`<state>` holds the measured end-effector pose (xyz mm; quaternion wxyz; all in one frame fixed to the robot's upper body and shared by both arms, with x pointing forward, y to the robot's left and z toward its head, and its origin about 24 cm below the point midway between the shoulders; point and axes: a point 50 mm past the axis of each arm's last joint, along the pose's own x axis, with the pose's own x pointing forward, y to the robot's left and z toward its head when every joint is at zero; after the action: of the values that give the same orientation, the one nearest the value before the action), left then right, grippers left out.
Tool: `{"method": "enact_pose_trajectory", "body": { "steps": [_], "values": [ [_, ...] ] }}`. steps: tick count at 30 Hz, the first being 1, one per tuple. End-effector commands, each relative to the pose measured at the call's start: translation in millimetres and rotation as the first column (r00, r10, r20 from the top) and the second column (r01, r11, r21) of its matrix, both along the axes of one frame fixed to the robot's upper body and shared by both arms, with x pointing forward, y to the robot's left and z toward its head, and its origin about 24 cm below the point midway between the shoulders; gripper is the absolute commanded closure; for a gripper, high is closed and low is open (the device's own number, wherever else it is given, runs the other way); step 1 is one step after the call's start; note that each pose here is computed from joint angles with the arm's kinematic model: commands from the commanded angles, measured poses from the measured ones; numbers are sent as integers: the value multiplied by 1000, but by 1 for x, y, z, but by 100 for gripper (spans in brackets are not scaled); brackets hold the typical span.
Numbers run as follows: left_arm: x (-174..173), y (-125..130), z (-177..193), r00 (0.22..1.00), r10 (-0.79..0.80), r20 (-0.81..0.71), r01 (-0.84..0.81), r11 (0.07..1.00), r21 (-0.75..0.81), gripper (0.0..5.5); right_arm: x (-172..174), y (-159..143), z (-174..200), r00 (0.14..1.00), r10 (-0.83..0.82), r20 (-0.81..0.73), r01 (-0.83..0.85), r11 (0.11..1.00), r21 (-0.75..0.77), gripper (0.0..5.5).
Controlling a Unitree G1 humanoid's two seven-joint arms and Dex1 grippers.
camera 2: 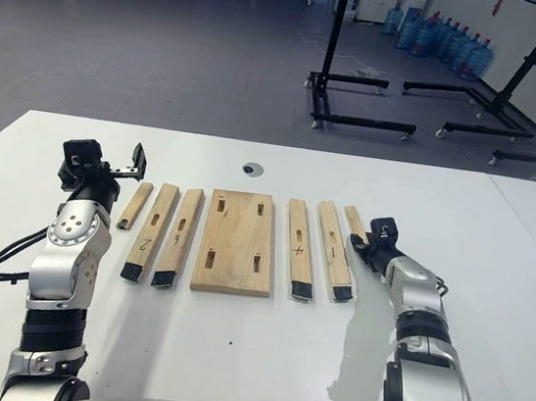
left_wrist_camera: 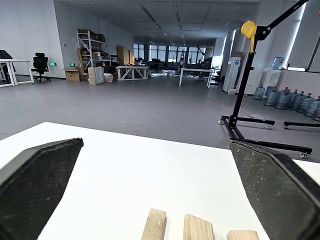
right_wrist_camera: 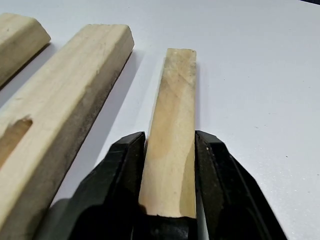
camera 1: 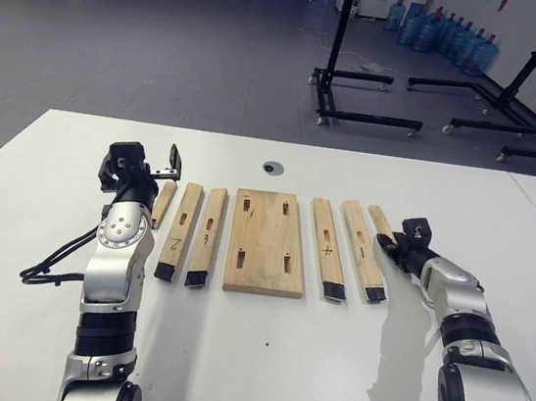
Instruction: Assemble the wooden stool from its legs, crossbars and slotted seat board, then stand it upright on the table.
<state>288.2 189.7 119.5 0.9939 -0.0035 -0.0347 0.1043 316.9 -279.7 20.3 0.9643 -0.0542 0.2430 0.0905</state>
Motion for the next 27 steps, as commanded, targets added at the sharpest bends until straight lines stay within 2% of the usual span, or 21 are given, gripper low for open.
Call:
{"method": "enact_pose_trajectory", "body": {
  "steps": [1,6,8,10,13,15,17,19,22,24,25,27],
  "values": [
    [2,2,3,1000,5,9,-5,1000,15,10,-18,-1,-29,991,-21,-131,19,1000,-14,422],
    [3,5,4,1000,9,13,-9,1000,23,10,-17,-2,-28,991,-39,-126,38,999,-14,422],
    [3,6,4,1000,-3,10,2,999,35,10,-13,-3,-21,993,-74,-91,78,996,44,422],
    [2,7,10,998,-58,35,55,996,66,10,-3,-13,1,990,-142,10,139,981,137,422],
    [1,4,34,960,-259,110,265,963,-46,10,17,-31,74,928,-219,303,119,941,316,422],
    [0,-9,54,876,-441,193,471,869,-151,10,24,-19,120,871,-156,465,-21,936,352,422],
    [-1,-23,66,788,-562,253,612,760,-219,10,24,13,145,833,-14,554,-198,926,321,422],
    [-1,-37,73,684,-654,324,730,615,-300,10,17,57,152,794,177,582,-387,885,259,422],
    [0,-56,75,574,-720,391,810,427,-403,10,6,104,145,748,352,563,-530,827,186,422],
    [4,-63,72,563,-701,437,796,317,-516,10,4,120,143,745,359,563,-548,811,208,422],
    [7,-66,67,582,-682,444,763,269,-587,10,3,126,141,743,364,562,-552,808,206,422],
    [8,-74,55,601,-690,404,716,240,-656,10,0,135,140,729,379,571,-569,799,195,422]
  ]
}}
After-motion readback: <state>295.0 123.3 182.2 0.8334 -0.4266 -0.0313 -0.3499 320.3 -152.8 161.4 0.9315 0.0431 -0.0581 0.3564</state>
